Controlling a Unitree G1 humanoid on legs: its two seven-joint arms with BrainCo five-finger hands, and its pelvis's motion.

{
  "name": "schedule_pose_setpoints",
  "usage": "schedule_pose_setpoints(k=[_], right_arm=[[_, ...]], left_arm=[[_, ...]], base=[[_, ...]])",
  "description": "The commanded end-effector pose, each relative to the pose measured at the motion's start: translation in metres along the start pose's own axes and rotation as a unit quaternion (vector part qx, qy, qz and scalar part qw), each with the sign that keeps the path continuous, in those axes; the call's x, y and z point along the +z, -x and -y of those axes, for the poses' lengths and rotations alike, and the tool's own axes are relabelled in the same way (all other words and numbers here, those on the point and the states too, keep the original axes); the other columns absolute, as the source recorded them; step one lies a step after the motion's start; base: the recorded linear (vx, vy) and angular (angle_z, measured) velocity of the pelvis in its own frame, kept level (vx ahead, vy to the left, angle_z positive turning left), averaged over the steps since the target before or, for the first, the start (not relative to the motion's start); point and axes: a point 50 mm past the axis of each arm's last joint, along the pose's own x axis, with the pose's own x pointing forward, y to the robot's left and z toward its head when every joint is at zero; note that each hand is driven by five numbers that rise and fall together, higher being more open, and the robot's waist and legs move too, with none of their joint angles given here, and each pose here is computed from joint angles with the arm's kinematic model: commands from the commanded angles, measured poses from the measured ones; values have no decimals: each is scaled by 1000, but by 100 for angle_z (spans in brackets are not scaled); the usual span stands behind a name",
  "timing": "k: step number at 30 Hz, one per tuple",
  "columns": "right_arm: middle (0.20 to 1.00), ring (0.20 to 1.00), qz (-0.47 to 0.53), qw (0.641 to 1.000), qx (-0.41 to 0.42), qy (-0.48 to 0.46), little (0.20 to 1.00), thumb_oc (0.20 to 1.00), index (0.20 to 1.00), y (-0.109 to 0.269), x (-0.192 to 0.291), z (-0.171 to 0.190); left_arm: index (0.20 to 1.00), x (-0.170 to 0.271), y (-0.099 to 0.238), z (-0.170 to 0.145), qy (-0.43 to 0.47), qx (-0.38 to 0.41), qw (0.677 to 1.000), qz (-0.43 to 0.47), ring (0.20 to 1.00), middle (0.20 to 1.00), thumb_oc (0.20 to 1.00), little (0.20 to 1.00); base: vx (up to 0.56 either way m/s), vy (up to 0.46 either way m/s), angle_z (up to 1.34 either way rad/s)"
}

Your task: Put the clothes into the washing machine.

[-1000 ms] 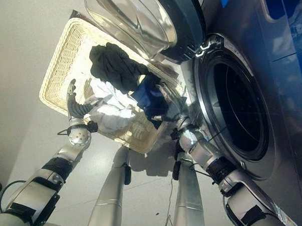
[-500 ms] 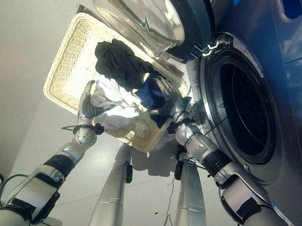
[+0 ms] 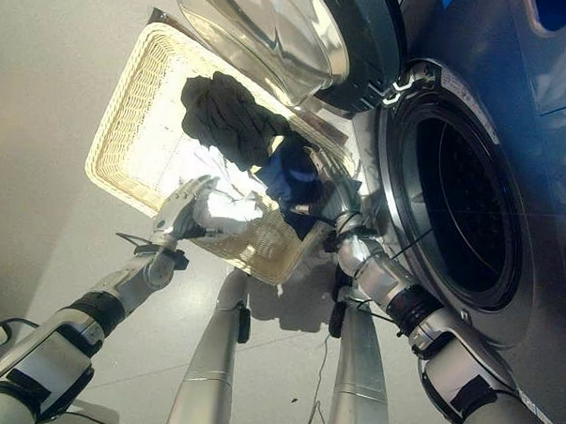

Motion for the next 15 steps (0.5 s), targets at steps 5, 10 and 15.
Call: schedule_pose_setpoints(k=[5,10,15], right_arm=[[1000,1000,32,999,-38,-22,1000,1000,1000,-8,8,17],[1000,1000,40,998,-46,-24,1000,1000,1000,-12,13,19],[1000,1000,50,997,-58,-26,1000,1000,1000,-15,18,24]], left_arm=[[1000,-12,-14,-17,-49,5,998,-30,1000,1000,1000,1000],[1000,-16,-16,-22,-81,18,996,-36,1000,1000,1000,1000],[1000,-16,-21,-33,-100,53,993,-39,1000,1000,1000,1000]], base=[[0,0,0],[3,10,-1],[0,0,0]])
